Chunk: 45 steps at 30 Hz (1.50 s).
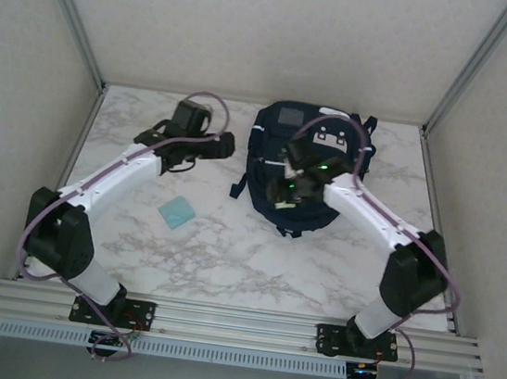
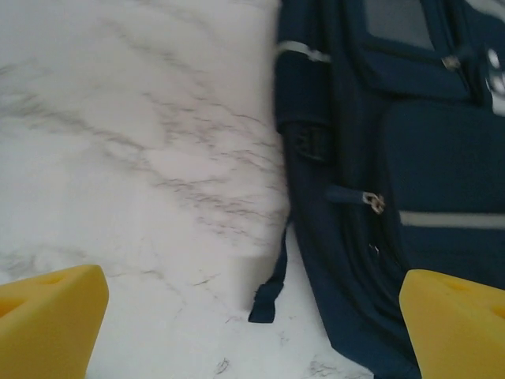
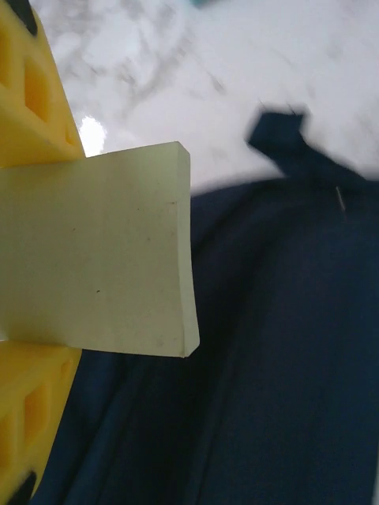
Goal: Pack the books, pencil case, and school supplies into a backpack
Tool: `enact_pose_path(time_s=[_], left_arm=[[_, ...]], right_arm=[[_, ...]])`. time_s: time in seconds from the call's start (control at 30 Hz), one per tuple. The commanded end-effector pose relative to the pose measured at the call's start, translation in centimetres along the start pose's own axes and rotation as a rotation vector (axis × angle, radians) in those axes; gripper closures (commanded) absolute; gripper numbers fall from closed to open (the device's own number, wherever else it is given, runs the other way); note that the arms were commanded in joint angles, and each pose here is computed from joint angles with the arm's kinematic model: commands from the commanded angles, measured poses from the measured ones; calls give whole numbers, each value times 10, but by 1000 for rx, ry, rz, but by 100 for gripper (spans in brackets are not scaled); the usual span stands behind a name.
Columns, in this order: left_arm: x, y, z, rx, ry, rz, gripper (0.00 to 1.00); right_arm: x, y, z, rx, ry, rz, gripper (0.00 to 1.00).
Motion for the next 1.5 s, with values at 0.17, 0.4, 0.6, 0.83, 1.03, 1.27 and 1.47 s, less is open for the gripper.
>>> enact_pose_path(time_s=[0.17,0.4,0.6,0.83,1.03,1.27,1.47], left_arm=[[-40,-86,24,-482,106,90,9],[-79,-135,51,-706,163,127,8],[-91,-155,63,-791,213,220,8],[-115,-154,76,-865,252,193,8],[-142,-149,70,-842,217,95,18],[-117,-163,46,-770,143,151,84],[-90,-177,20,-677,121,210,100]], right_arm=[[36,-94,10,-395,-68,75,47],[60,-132,16,-547,-149,36,47],[65,-136,24,-563,-154,27,47],[67,-137,27,-573,-158,11,47],[74,-134,27,-567,-176,-8,47],[69,-129,31,-610,-181,-90,48],[53,-125,29,-690,-204,-188,48]])
Point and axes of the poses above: each hand's point on the last joint's axis, 136 mm out from that joint toward the fingers, its own x axis back along the fingers, its own y axis along the line the jaws close on, z = x × y, the point moved 8 cm from there along x, back along the fingers
